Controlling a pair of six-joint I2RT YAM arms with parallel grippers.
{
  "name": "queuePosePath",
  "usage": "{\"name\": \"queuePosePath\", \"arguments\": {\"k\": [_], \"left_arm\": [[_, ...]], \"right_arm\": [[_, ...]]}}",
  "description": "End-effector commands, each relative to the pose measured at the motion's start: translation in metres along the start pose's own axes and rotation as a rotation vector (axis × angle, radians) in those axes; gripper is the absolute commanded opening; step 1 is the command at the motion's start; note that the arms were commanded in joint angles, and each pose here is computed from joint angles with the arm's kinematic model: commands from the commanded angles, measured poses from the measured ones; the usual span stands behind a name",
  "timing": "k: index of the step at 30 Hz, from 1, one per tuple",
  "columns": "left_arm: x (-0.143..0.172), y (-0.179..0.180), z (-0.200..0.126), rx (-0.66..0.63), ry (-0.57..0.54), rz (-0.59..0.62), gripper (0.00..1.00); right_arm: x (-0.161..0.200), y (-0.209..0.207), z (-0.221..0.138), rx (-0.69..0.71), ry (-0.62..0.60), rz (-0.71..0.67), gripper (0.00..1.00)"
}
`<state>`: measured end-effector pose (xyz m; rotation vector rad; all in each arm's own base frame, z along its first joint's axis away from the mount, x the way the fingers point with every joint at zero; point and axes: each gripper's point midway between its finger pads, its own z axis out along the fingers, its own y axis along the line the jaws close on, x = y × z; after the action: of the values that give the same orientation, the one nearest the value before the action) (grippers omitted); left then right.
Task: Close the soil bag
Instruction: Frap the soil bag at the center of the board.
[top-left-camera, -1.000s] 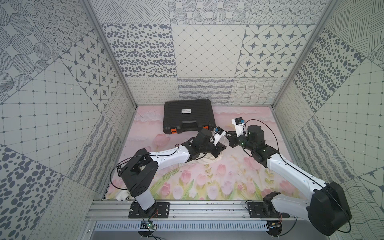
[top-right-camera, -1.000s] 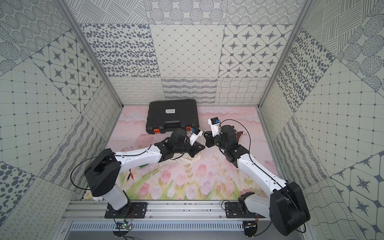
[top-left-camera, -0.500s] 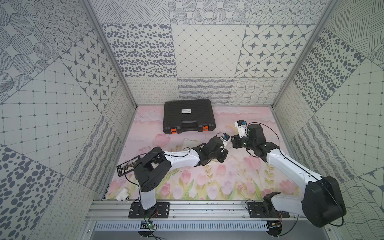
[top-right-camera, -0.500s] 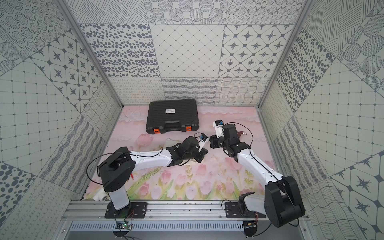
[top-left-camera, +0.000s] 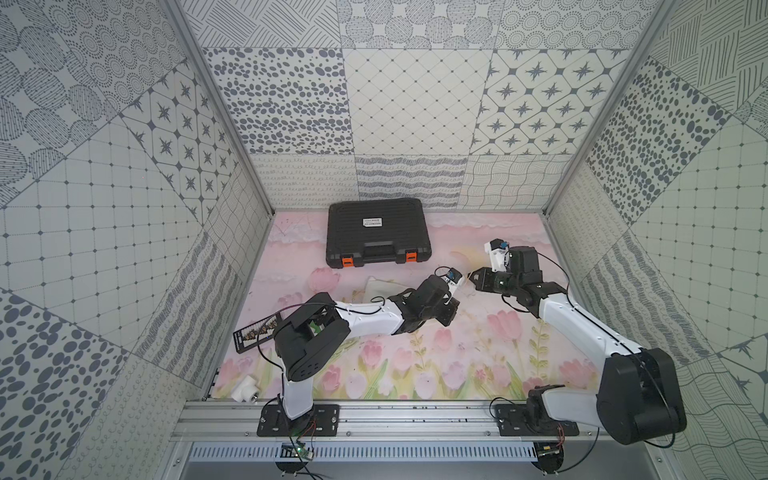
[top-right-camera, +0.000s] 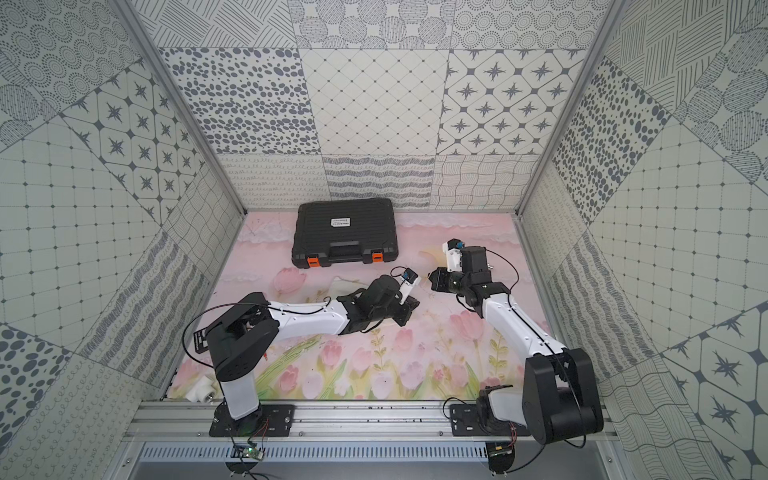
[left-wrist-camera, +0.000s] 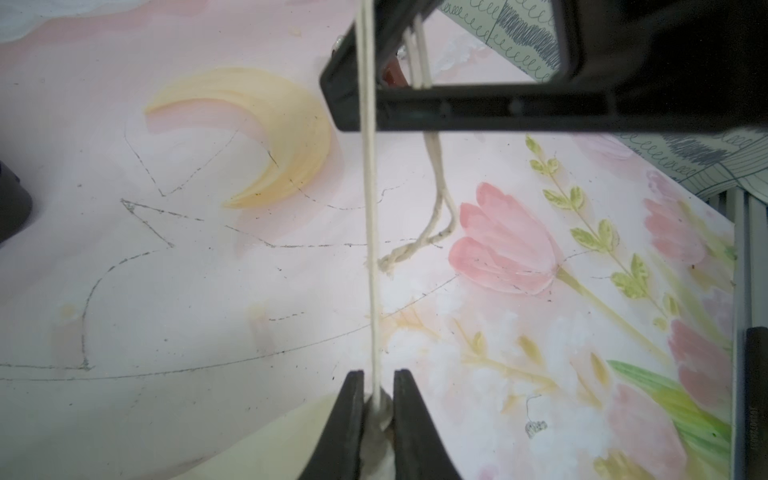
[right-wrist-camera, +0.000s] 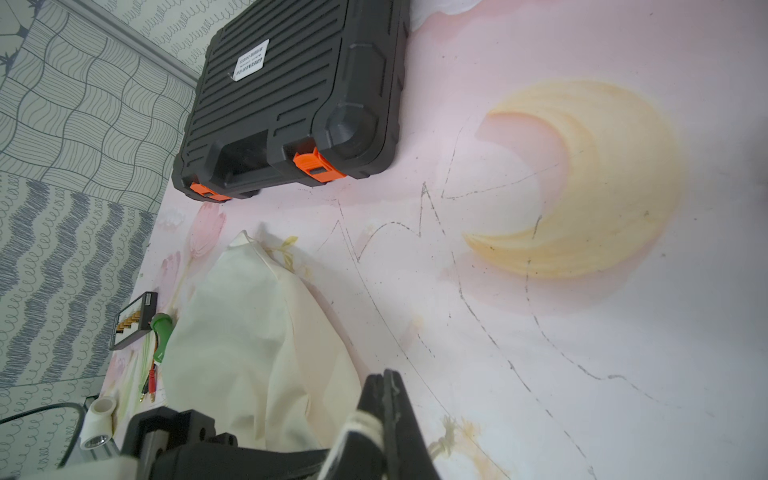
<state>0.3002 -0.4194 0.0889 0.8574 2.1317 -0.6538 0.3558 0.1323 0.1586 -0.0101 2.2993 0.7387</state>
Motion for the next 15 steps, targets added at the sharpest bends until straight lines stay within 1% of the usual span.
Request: {"name": "queuePosePath", "arguments": {"k": [1, 3, 4, 6, 8, 10, 11, 12, 13, 15], "left_arm": [[0.226, 0.010, -0.104, -0.079, 1.025, -0.100, 0.12], [0.222, 0.014, -0.104, -0.101, 1.012, -0.095, 0.08], [0.216, 0.013, -0.104, -0.091, 0.986, -0.100, 0.07], [0.198, 0.009, -0.100, -0.054, 0.895, -0.121, 0.06], [0.175, 0.005, -0.097, -0.010, 0.804, -0.138, 0.06], [0.155, 0.005, -0.097, 0.003, 0.744, -0.139, 0.11], [0.147, 0.006, -0.097, 0.002, 0.724, -0.137, 0.16], [0.134, 0.006, -0.097, 0.005, 0.679, -0.121, 0.20], [0.124, 0.003, -0.097, 0.020, 0.639, -0.111, 0.22], [0.092, -0.004, -0.097, 0.058, 0.518, -0.088, 0.28]], "right_arm": [[-0.217, 0.064, -0.131, -0.098, -0.870, -0.200, 0.00], [-0.210, 0.065, -0.127, -0.120, -0.853, -0.196, 0.00], [-0.206, 0.066, -0.124, -0.139, -0.836, -0.194, 0.00], [-0.196, 0.070, -0.116, -0.184, -0.794, -0.189, 0.00], [-0.183, 0.072, -0.108, -0.210, -0.756, -0.187, 0.00], [-0.169, 0.071, -0.102, -0.212, -0.732, -0.182, 0.00], [-0.162, 0.070, -0.100, -0.216, -0.721, -0.176, 0.00], [-0.153, 0.072, -0.097, -0.239, -0.696, -0.177, 0.00], [-0.147, 0.076, -0.096, -0.262, -0.677, -0.180, 0.00], [-0.134, 0.088, -0.092, -0.307, -0.630, -0.208, 0.00]]}}
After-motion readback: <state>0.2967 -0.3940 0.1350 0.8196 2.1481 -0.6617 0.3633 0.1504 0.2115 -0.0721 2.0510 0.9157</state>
